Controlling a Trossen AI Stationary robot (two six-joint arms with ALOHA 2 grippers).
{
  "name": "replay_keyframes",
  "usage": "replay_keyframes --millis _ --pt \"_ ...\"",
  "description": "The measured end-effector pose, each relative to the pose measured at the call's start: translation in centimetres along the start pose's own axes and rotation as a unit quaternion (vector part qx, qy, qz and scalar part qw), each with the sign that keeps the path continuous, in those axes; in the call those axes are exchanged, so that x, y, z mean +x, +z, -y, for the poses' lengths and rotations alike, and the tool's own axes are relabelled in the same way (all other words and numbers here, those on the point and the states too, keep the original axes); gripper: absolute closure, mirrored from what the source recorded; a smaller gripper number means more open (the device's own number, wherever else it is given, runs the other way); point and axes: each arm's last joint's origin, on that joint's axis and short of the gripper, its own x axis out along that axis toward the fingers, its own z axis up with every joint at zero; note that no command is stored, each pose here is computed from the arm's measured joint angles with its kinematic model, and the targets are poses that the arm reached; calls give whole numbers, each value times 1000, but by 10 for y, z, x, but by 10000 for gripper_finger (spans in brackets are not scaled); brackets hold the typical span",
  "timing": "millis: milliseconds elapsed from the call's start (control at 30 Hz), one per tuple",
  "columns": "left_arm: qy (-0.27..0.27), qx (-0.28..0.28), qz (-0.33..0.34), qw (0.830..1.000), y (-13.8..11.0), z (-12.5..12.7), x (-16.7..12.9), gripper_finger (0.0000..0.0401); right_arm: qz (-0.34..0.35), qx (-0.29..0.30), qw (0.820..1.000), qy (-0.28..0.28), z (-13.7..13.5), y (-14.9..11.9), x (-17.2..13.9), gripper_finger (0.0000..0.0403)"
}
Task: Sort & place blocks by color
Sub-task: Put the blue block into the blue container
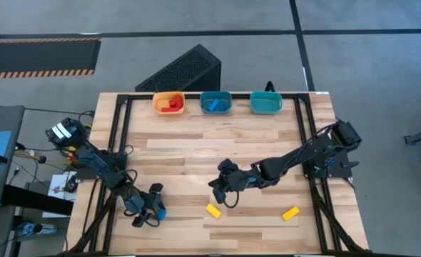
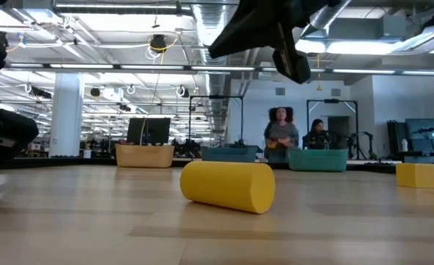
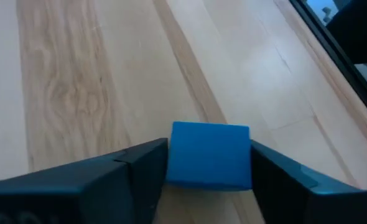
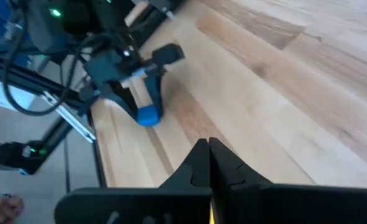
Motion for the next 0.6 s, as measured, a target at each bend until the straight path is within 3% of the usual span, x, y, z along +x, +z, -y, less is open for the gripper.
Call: replay_keyframes --millis 133,300,467,600 --pt "11 -15 4 1000 2 -3 0 260 -20 -19 1000 -9 5 2 1 397" --pt "50 -60 25 997 10 -18 0 261 -41 -59 997 -29 7 16 -22 397" --pt "140 -119 80 980 39 -51 -5 253 -14 -132 989 -64 8 37 -69 397" --pt "201 -155 103 962 65 -96 -14 251 7 -178 978 -108 26 43 -101 397"
